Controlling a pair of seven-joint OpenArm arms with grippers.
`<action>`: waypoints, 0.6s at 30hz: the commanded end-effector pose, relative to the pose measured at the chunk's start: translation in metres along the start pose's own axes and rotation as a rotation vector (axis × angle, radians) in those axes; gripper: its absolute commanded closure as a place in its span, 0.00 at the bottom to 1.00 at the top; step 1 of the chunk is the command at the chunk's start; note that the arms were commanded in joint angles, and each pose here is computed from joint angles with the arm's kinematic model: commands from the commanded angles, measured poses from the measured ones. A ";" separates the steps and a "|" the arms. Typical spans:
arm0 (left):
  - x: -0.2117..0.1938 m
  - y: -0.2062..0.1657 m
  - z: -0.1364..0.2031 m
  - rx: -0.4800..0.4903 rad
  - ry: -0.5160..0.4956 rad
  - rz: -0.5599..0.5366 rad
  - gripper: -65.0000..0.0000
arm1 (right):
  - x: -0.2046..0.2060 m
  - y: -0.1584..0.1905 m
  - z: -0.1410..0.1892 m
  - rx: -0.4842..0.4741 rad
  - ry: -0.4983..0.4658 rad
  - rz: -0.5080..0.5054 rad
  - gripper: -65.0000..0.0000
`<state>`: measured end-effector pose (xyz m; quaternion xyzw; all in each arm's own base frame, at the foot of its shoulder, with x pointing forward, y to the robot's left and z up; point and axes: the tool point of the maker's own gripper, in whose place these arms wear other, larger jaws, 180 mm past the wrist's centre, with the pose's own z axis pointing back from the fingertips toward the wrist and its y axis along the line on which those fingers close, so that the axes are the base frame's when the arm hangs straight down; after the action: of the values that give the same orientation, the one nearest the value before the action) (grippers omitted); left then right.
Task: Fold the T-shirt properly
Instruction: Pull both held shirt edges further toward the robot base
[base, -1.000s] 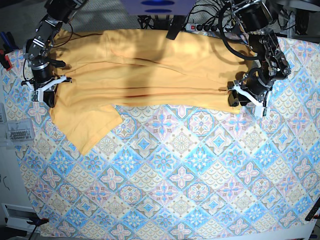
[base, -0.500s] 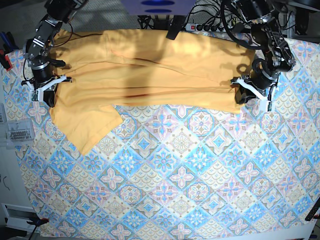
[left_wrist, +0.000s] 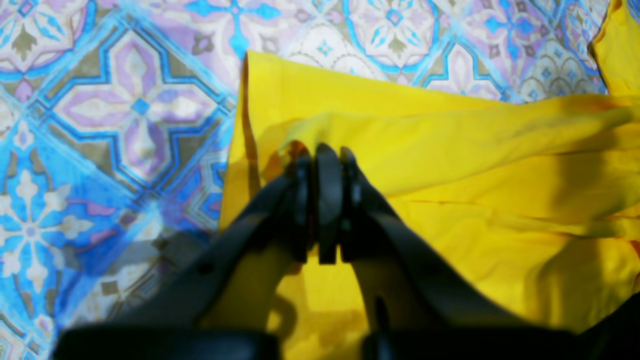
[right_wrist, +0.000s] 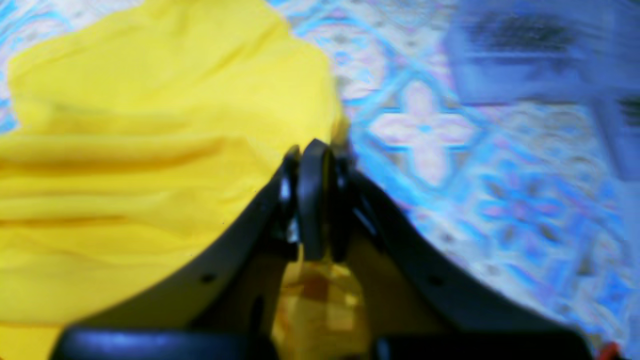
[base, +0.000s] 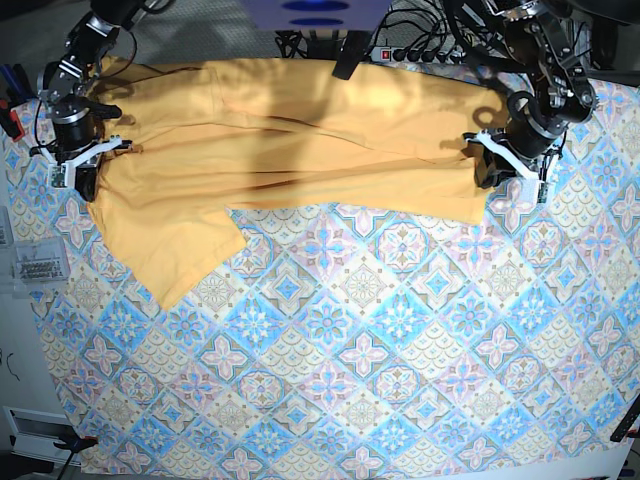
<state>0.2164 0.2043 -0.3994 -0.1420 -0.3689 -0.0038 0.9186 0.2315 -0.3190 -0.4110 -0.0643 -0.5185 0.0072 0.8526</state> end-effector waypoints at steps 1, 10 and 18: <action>0.013 0.000 0.004 -0.002 -0.043 -0.022 1.00 | 0.018 -0.013 0.002 -0.027 -0.062 0.009 1.00; 0.019 0.016 0.012 0.028 -0.035 -0.062 1.00 | 0.013 -0.051 0.021 -0.143 -0.060 -0.018 1.00; 0.025 0.033 0.020 0.073 -0.054 -0.053 1.00 | 0.004 -0.065 0.034 -0.185 -0.042 -0.026 1.00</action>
<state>0.2163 0.2363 -0.3892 -0.1071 -0.3757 -0.0102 0.9205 0.1978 -0.3660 -0.4026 -0.1158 -0.5137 -0.0507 0.8486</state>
